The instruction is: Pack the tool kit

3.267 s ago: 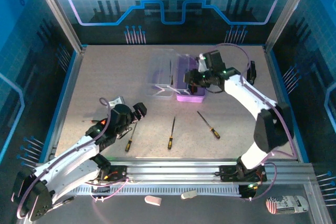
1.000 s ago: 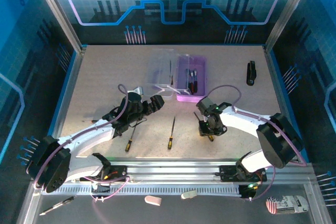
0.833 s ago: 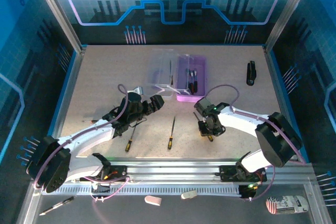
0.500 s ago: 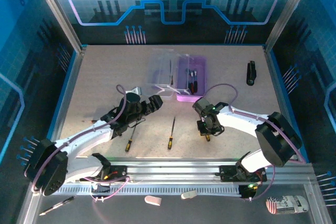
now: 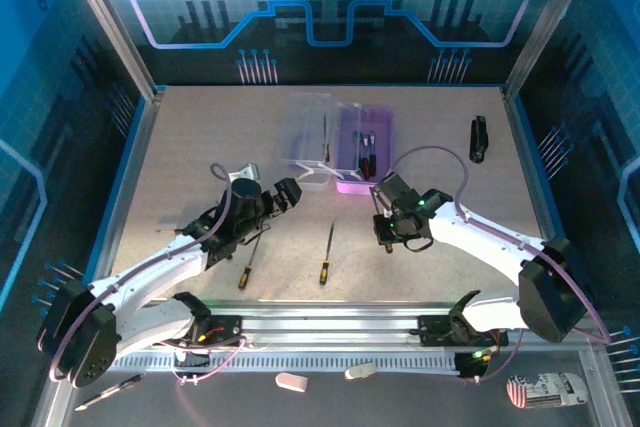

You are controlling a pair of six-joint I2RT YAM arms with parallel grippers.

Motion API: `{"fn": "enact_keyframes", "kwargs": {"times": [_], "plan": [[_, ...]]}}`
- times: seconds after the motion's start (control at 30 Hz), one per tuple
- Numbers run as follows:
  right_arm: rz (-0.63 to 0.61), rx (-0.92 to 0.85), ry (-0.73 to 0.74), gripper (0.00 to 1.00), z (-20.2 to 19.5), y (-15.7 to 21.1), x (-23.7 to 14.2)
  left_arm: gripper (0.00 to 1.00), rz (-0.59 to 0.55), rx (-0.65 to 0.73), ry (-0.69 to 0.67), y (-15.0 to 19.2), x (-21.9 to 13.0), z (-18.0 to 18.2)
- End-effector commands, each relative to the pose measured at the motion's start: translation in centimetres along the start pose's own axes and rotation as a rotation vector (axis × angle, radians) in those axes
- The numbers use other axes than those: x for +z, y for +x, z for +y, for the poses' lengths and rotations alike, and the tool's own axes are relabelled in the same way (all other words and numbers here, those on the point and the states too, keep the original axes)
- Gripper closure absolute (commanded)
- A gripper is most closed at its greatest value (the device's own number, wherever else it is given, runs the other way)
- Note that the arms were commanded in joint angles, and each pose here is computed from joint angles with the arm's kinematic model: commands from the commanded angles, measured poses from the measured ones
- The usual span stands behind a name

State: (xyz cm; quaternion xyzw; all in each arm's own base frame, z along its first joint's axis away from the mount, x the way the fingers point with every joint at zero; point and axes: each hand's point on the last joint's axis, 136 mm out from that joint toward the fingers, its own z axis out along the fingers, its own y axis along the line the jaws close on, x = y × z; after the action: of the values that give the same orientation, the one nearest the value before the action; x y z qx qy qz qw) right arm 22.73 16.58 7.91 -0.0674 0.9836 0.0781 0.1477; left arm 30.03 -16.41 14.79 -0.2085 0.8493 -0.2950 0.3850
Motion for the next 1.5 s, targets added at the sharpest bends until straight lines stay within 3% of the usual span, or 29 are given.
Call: {"fn": "enact_keyframes", "kwargs": {"times": [0.0,0.3,0.5,0.8,1.27,1.47], "plan": [[-0.053,-0.025,-0.007,0.84,0.7,-2.1,-2.0,0.01,-0.062,-0.014,-0.139,-1.1,-0.8,3.1],[-0.175,0.003,-0.115,0.84,3.1,-9.4,-3.5,0.01,-0.164,-0.077,-0.250,-2.5,-3.5,6.4],[-0.235,0.082,-0.281,0.86,5.3,-15.7,-3.8,0.01,-0.248,-0.132,-0.290,-3.1,-5.9,8.6],[-0.200,0.210,-0.453,0.86,7.7,-23.7,-0.1,0.01,-0.295,-0.186,-0.274,-3.0,-7.9,9.9],[-0.140,0.315,-0.481,0.81,7.6,-25.8,4.1,0.01,-0.300,-0.204,-0.264,-3.0,-8.9,10.0],[-0.140,0.305,-0.480,0.70,7.6,-25.5,3.8,0.01,-0.301,-0.205,-0.248,-3.2,-8.8,9.5]]}}
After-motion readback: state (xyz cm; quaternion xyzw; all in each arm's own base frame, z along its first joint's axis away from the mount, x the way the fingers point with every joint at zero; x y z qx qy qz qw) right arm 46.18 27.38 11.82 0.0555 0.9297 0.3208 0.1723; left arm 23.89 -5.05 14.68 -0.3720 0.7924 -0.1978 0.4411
